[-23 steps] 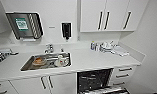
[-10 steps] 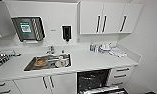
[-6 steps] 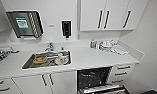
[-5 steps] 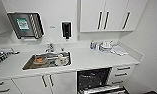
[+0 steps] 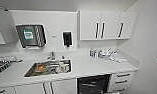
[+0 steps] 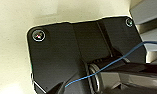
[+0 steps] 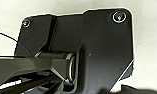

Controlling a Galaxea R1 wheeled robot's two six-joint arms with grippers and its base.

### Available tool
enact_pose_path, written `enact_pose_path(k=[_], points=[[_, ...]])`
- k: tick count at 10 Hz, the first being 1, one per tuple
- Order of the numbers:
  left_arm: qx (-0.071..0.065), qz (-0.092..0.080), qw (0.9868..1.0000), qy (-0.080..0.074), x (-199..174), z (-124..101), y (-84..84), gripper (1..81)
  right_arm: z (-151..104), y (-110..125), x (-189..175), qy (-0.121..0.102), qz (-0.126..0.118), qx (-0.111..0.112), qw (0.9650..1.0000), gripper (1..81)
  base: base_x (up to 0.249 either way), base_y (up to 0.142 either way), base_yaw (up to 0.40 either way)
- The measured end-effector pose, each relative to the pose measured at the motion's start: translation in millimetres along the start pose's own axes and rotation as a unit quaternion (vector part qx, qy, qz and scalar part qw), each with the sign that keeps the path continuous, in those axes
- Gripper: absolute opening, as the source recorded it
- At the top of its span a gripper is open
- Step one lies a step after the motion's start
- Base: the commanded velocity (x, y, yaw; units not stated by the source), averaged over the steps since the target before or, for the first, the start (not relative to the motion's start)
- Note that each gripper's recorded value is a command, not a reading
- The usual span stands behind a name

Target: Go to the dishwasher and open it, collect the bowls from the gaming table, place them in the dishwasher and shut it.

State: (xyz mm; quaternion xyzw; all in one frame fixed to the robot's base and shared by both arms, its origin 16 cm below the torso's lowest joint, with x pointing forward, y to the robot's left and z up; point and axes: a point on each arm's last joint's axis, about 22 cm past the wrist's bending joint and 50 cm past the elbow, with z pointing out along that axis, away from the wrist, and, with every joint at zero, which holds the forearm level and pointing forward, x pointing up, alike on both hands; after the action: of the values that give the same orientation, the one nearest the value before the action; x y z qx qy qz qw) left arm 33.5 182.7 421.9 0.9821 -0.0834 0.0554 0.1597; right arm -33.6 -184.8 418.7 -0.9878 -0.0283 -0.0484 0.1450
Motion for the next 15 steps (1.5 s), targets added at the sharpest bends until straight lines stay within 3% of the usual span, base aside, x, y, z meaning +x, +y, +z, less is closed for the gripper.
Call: enact_pose_path(k=[10,13,15], points=[[0.002,0.001,1.0000,0.005,5,0,-2.7,81.1,0,0,-6,-0.008,0.001,0.000,1.0000,81.1,-0.008,0.000,0.000],[0.004,0.001,1.0000,0.005,5,-1,-4.8,81.1,0,0,-6,-0.008,0.001,0.000,1.0000,81.1,0.000,0.000,0.204],[0.013,0.002,0.9999,0.004,5,-2,-13.5,81.1,0,-1,-6,-0.008,0.001,0.000,1.0000,81.1,0.000,0.000,0.340]])
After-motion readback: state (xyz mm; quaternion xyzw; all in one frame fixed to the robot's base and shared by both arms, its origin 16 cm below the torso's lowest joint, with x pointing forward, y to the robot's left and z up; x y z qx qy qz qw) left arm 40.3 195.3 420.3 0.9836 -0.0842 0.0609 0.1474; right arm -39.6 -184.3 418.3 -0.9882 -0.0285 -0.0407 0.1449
